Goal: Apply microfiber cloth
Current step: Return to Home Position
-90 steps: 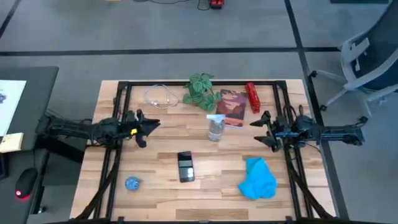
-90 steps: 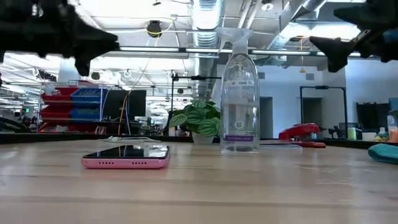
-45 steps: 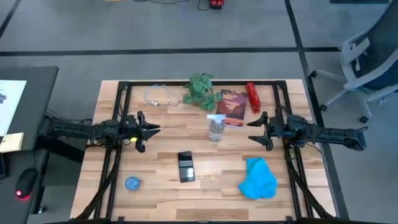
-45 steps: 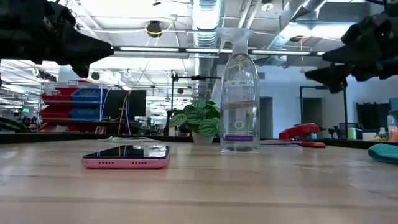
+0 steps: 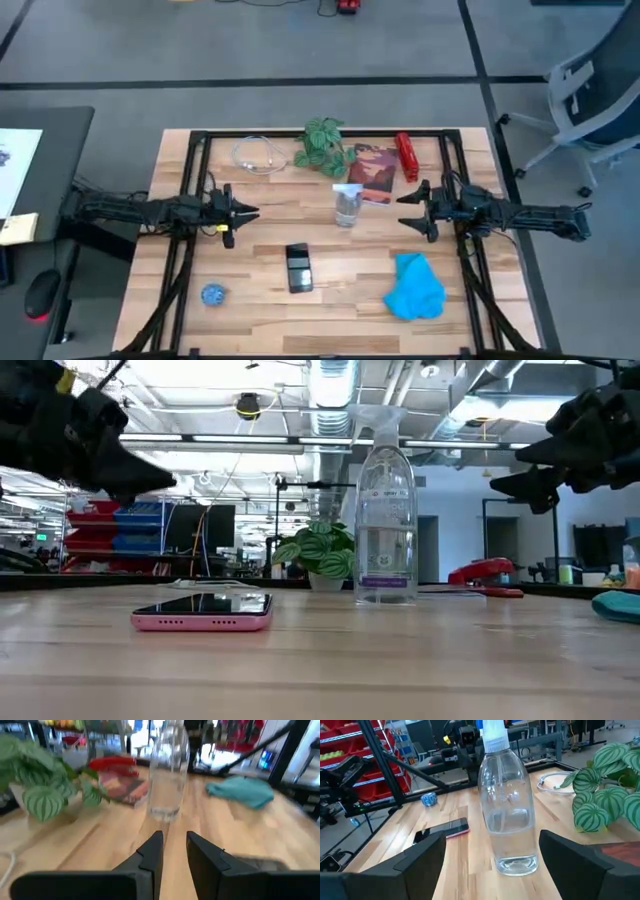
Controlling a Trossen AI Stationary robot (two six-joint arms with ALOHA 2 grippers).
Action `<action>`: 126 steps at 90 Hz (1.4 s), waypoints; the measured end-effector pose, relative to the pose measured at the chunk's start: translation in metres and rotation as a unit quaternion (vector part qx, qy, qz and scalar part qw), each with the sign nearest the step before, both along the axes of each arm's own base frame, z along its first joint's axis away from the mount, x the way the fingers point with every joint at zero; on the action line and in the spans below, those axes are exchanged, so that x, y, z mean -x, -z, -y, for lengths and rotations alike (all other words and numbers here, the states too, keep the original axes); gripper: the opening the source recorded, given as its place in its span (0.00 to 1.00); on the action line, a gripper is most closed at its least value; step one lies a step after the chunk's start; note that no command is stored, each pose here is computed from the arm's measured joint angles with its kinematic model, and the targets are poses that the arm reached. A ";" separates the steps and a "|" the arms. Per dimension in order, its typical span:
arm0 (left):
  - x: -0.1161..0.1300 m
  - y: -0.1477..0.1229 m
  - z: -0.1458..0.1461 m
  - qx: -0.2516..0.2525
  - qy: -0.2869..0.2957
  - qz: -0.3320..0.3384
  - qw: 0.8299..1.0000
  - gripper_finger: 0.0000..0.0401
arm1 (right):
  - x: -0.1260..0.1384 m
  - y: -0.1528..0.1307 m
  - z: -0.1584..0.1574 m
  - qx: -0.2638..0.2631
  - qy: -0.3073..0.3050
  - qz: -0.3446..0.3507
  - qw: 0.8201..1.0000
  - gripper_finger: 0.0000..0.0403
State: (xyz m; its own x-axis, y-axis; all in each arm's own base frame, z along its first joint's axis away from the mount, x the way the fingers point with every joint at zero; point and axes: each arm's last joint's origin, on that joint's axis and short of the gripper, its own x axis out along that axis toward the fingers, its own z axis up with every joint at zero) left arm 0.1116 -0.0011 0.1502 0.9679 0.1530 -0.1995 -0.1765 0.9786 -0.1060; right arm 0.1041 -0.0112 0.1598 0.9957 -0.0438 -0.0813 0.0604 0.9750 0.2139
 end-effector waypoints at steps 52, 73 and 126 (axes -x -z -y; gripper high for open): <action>0.013 -0.018 0.000 -0.080 0.013 0.095 0.992 0.15 | 0.000 0.000 0.000 0.000 0.000 0.000 1.000 0.76; 0.015 -0.022 0.000 -0.095 0.007 0.117 0.989 0.15 | 0.000 0.000 0.000 -0.001 -0.001 0.000 1.000 0.76; 0.015 -0.021 0.000 -0.095 0.010 0.112 0.989 0.15 | 0.000 0.000 0.000 -0.001 -0.001 0.000 1.000 0.76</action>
State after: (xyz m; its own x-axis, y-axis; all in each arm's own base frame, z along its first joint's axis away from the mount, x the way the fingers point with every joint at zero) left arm 0.0966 -0.0008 0.1715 0.9877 0.1483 0.0504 -0.1506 0.9876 0.0451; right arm 0.1042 -0.0111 0.1596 0.9958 -0.0419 -0.0810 0.0585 0.9748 0.2152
